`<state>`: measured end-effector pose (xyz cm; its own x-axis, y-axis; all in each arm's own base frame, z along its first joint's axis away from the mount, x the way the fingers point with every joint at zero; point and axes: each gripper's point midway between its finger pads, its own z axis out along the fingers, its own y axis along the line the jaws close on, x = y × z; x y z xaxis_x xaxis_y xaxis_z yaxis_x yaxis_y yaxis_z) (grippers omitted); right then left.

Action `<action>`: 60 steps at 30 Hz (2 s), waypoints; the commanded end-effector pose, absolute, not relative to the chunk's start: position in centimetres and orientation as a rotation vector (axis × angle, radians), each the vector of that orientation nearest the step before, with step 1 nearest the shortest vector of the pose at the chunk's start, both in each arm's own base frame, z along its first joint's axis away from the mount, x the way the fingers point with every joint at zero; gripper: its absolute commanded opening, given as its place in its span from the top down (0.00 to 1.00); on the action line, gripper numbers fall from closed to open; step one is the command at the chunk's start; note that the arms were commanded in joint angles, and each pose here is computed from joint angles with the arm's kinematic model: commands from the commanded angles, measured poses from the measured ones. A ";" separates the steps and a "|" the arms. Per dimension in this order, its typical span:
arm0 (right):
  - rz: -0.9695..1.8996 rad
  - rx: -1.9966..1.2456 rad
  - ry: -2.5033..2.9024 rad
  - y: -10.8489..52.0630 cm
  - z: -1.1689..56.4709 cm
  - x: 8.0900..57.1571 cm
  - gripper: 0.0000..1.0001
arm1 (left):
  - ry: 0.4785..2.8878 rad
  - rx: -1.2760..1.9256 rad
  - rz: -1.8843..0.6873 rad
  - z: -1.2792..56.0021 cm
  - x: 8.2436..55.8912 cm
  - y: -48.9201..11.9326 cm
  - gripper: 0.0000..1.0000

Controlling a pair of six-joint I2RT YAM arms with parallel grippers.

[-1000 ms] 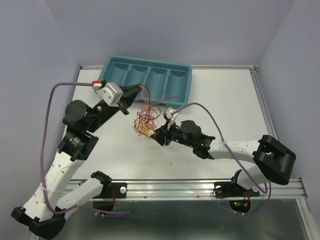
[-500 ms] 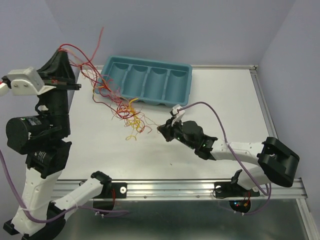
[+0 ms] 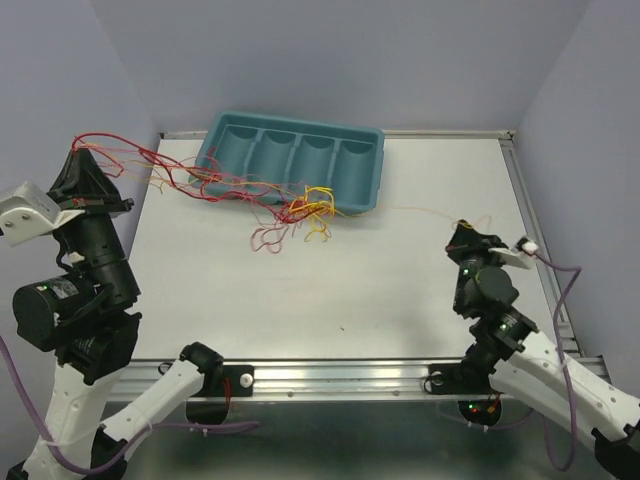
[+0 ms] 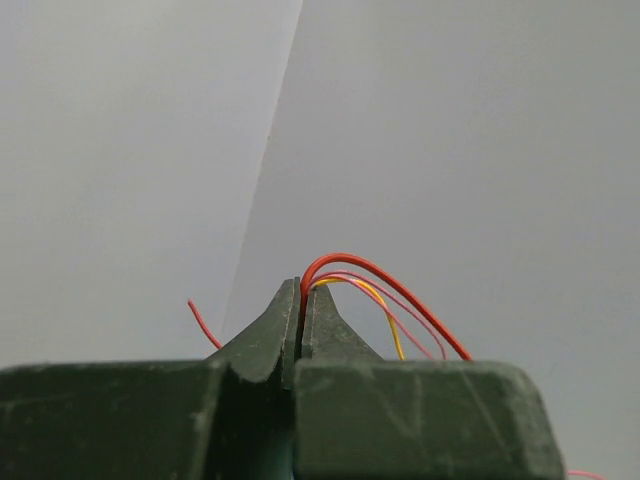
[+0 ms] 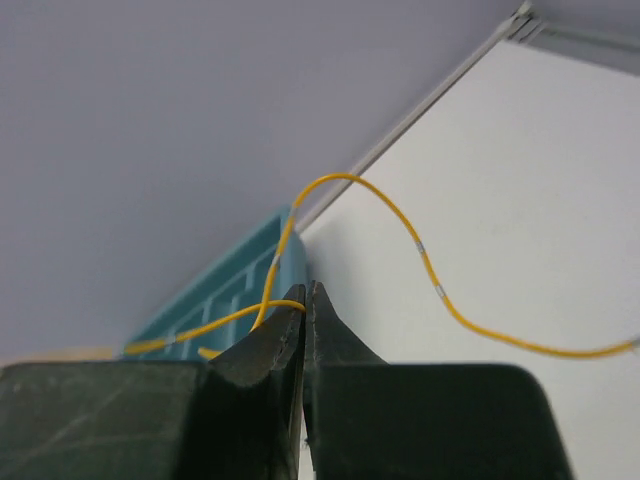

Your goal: Untangle the cables

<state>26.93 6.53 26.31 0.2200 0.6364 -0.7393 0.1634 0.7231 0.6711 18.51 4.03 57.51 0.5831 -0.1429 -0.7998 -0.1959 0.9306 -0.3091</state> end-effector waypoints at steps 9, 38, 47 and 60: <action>0.474 0.298 1.465 12.8 28.1 27.8 0.20 | 0.924 0.335 -0.366 55.0 19.8 -11.1 1.00; 1.215 -0.817 1.417 37.4 23.8 19.2 0.01 | 0.940 0.743 -0.783 51.3 17.9 -20.7 1.00; 0.977 -0.498 1.627 37.3 21.2 24.8 0.99 | 0.948 0.219 -0.449 56.3 20.7 -11.0 1.00; 0.258 0.581 1.444 10.3 26.4 27.0 0.99 | 0.861 -0.513 0.061 57.1 14.7 7.6 1.00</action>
<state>27.35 19.47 31.11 0.0097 0.5871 -0.8095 -0.2151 0.7918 0.5717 19.55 1.88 54.10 0.5355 -0.1199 -0.8360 -0.1279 0.9669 -0.2206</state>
